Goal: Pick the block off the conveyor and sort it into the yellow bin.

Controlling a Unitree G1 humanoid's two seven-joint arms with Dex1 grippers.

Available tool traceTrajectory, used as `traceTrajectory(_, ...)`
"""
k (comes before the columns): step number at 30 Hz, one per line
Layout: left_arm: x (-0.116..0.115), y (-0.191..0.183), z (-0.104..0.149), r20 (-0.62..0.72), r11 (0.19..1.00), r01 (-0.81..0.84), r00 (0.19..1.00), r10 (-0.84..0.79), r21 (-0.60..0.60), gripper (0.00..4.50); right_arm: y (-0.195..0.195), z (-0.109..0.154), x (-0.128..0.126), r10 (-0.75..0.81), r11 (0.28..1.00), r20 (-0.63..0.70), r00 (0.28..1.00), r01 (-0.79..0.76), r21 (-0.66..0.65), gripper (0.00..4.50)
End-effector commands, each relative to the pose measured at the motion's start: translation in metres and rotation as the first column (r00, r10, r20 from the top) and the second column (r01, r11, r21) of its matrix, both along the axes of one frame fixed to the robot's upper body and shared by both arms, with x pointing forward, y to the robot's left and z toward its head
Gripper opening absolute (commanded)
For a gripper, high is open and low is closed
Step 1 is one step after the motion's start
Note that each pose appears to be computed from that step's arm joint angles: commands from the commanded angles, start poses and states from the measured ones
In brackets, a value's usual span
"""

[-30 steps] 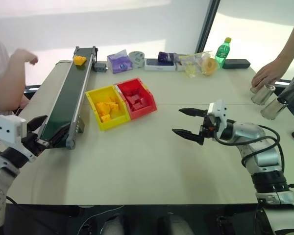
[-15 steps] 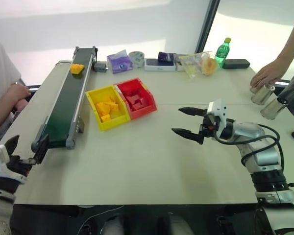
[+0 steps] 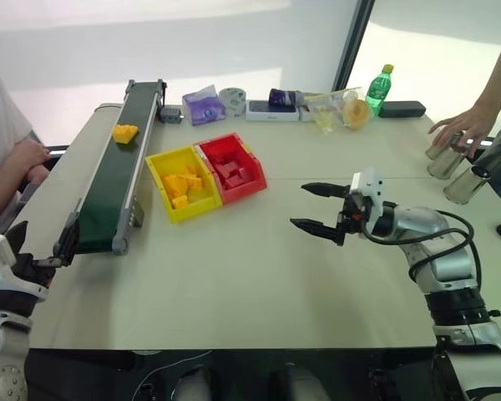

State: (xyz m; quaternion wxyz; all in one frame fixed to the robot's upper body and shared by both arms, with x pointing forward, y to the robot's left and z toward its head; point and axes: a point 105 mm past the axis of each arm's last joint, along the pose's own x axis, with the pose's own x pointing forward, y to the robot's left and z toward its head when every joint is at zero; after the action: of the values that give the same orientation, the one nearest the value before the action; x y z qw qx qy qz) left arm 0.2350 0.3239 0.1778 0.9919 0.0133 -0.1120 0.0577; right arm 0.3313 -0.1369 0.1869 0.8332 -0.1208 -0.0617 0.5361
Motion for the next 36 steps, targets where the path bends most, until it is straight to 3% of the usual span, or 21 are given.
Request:
traceTrajectory(1,0.002,-0.003,0.012,0.032,1.000,0.017,0.999,-0.018,0.018,4.47,0.006,0.020,-0.003,0.023,1.000,0.073,0.997,-0.024,0.014,4.50)
traceTrajectory(12,0.014,-0.008,0.014,-0.014,0.998,0.063,0.998,-0.062,0.026,4.47,0.007,0.017,-0.004,0.028,0.999,0.070,0.997,-0.029,0.015,4.50)
traceTrajectory(23,0.068,-0.003,0.036,-0.205,0.985,0.149,0.970,-0.129,0.089,4.47,0.010,0.013,-0.006,0.033,0.999,0.068,0.997,-0.035,0.025,4.50)
traceTrajectory(30,0.094,-0.006,0.031,-0.250,0.980,0.177,0.956,-0.151,0.087,4.47,0.008,0.013,-0.009,0.020,0.999,0.068,0.997,-0.022,0.027,4.50)
traceTrajectory(36,0.101,-0.003,0.019,-0.282,0.984,0.169,0.948,-0.146,0.057,4.47,0.003,0.012,-0.011,0.001,1.000,0.070,0.998,-0.003,0.023,4.50)
